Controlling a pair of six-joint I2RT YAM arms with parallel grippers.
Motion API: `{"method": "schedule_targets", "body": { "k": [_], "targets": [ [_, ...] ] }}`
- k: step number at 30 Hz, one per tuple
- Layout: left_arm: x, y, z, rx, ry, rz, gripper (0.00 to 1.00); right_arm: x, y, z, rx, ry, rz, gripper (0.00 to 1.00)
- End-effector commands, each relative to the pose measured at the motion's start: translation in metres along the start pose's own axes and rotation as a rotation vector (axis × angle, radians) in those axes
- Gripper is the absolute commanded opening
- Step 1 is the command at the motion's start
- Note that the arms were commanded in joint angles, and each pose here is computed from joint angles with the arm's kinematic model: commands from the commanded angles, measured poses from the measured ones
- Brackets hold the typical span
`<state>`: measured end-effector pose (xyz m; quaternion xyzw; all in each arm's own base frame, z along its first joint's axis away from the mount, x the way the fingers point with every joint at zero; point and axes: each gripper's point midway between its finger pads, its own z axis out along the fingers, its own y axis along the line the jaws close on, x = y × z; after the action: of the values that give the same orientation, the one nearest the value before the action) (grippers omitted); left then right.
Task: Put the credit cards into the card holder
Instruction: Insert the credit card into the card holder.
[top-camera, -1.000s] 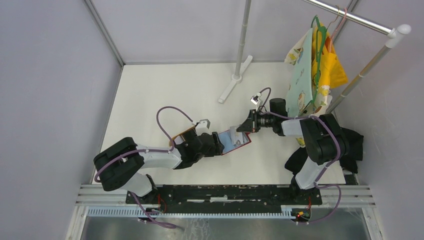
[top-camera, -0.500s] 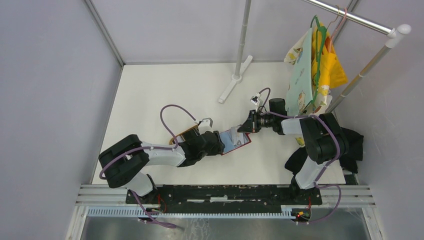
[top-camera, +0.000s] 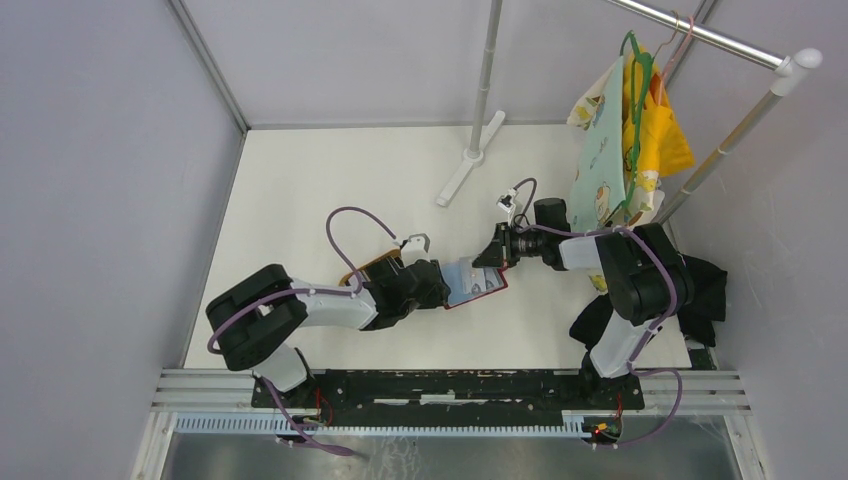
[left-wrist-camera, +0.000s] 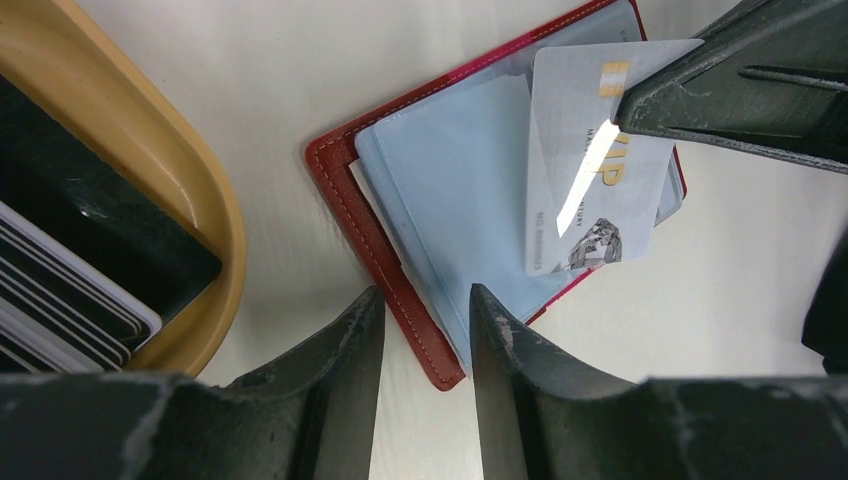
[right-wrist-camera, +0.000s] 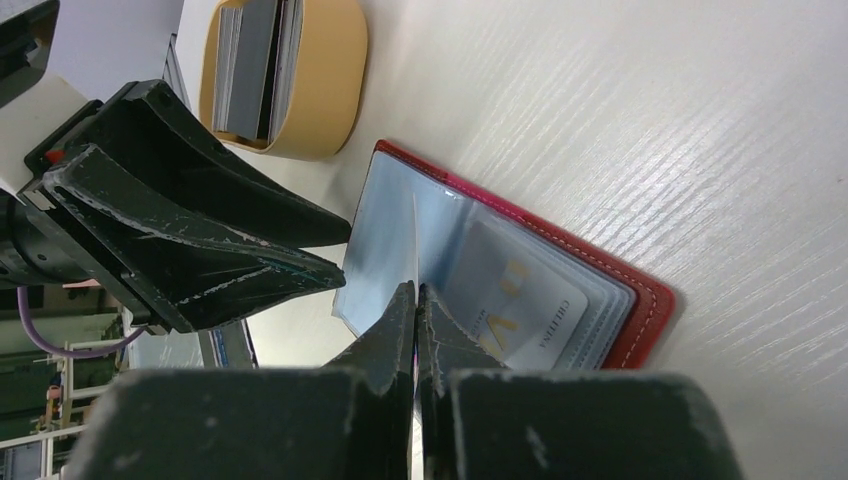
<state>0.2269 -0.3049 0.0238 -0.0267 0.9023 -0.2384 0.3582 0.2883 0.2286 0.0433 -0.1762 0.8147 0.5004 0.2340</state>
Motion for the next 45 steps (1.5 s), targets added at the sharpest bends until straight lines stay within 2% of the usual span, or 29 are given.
{"method": "schedule_targets", "body": {
  "k": [1,6,11,21,29,36,45],
  "targets": [
    [0.010,0.015,0.005,-0.062,0.036,0.040,0.43,-0.008,-0.003,0.004,0.017,-0.020,-0.022,0.00],
    [0.011,0.020,0.005,-0.088,0.038,0.053,0.43,-0.011,-0.023,-0.002,0.163,0.006,-0.025,0.00],
    [0.010,0.022,0.005,-0.102,0.037,0.063,0.43,-0.006,-0.029,-0.003,0.208,0.037,-0.017,0.00],
    [0.009,0.021,0.008,-0.109,0.043,0.079,0.42,0.008,-0.022,0.012,0.190,0.127,-0.014,0.04],
    [0.008,0.021,0.008,-0.117,0.044,0.087,0.41,0.015,-0.025,0.011,0.221,0.145,0.025,0.06],
    [0.008,0.017,0.010,-0.107,0.051,0.090,0.41,0.019,-0.018,0.020,0.174,0.168,0.035,0.12],
    [0.001,0.007,0.005,-0.071,0.041,0.085,0.41,0.022,-0.010,0.028,0.133,0.192,0.031,0.13]
  ]
}}
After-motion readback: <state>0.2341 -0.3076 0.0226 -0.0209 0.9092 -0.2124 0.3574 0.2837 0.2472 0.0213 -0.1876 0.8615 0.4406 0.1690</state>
